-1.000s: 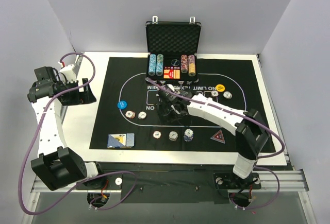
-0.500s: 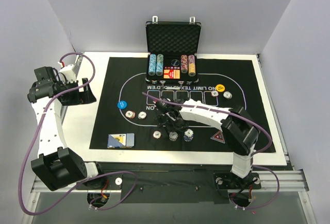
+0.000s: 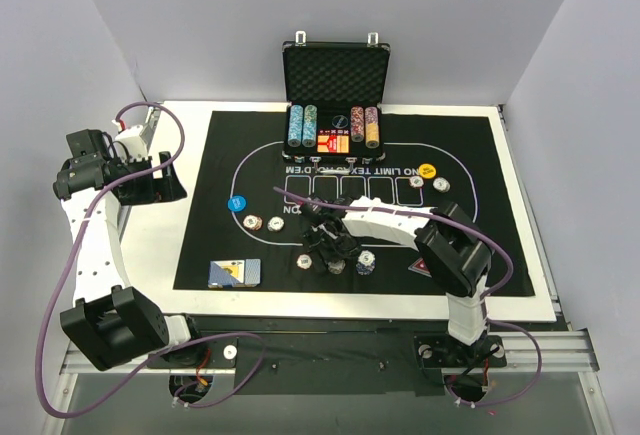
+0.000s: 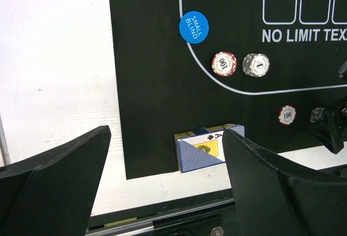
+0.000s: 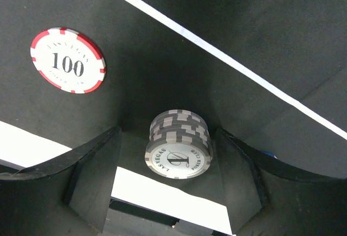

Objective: Distribute texas hold em gaming equipment

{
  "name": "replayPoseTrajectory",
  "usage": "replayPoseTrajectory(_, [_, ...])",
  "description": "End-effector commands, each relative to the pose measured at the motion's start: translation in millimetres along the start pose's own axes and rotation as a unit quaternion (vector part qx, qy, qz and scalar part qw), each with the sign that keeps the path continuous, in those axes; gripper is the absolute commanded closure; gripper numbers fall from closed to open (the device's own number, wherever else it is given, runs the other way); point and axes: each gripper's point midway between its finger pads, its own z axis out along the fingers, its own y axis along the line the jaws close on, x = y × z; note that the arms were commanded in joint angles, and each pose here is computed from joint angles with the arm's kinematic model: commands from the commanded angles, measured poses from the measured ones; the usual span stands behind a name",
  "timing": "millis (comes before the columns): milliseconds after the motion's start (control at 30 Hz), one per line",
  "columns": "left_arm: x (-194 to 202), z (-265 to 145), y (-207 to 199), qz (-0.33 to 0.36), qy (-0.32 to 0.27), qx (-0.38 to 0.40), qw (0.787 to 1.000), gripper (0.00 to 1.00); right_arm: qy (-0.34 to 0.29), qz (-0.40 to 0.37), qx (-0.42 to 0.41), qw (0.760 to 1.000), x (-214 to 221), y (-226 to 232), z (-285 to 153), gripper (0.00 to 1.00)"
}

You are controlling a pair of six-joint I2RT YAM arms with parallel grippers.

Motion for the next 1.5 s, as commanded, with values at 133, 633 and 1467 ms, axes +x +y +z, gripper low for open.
replayPoseTrajectory(133, [-8.6,-8.2,-0.4,0.009,-0.018,-0.005,1.000,0.04,0.027,-0.002,0.008,1.000,16.9,-4.2,3.6,0.44])
replayPoseTrajectory(633, [-11.3,-9.1,2.3,0.011,-0.018,-0.011,1.000,0.04,-0.006,0.017,0.004,1.000,-6.2,-11.1,-23.2,0.78])
replayPoseTrajectory(1467, [-8.4,-6.7,4.0,0.014,-0.014,-0.012,1.000,0.04,-0.074,0.350,0.161,0.920,15.9,-214.4,-59.7,0.83])
